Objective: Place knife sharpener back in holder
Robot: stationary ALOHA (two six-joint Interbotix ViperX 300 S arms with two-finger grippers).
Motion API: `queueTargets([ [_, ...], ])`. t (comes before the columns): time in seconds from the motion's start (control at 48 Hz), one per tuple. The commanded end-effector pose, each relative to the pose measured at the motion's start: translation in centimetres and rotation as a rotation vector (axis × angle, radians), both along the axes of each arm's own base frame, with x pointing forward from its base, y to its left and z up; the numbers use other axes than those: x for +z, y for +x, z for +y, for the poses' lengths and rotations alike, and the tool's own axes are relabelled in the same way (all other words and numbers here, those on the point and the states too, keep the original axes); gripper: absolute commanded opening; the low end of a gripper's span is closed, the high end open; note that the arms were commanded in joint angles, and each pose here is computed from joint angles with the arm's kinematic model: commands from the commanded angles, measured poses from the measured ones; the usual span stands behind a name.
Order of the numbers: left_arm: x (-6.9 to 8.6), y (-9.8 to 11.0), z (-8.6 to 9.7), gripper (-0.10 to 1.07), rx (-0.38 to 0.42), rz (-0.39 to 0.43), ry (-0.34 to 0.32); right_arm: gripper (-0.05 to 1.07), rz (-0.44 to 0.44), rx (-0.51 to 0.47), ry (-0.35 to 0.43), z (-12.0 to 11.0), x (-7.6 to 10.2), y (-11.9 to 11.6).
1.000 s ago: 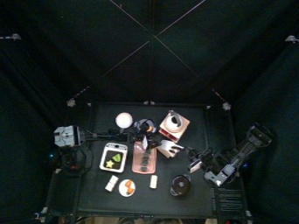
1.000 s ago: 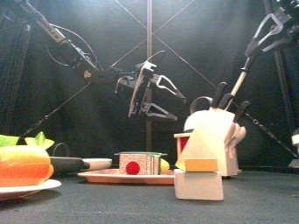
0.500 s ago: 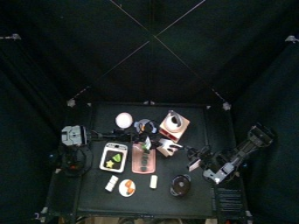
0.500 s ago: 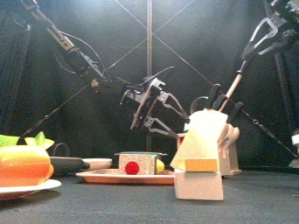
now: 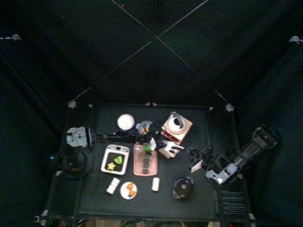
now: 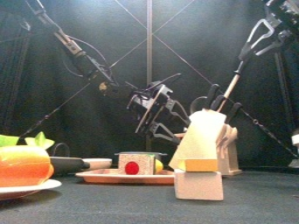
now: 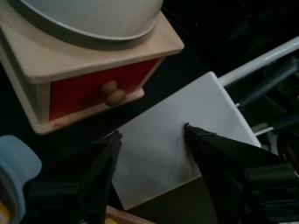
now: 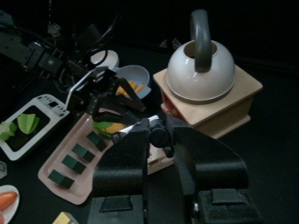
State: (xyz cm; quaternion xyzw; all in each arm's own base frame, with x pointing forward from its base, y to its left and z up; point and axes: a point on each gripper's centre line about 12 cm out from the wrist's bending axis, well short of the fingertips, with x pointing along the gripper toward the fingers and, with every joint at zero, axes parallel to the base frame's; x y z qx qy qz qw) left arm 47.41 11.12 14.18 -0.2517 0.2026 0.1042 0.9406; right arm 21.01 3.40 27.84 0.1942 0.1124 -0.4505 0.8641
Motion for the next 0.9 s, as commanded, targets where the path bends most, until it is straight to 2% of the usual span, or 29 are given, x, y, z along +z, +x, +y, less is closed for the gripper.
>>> queueTargets([
  [0.0,1.3,0.8,-0.1,0.94,-0.008,-0.027,0.017,0.41,-0.001,0.003,0.018,0.0,0.0,0.4],
  [0.333,1.6,1.3,-0.5,0.94,-0.023,-0.032,0.029,0.41,-0.014,-0.018,0.029,-0.7,0.2,0.4],
  [0.875,1.4,1.7,-1.3,0.94,-0.040,-0.030,0.028,0.41,-0.010,-0.012,0.075,-2.2,-0.9,1.2],
])
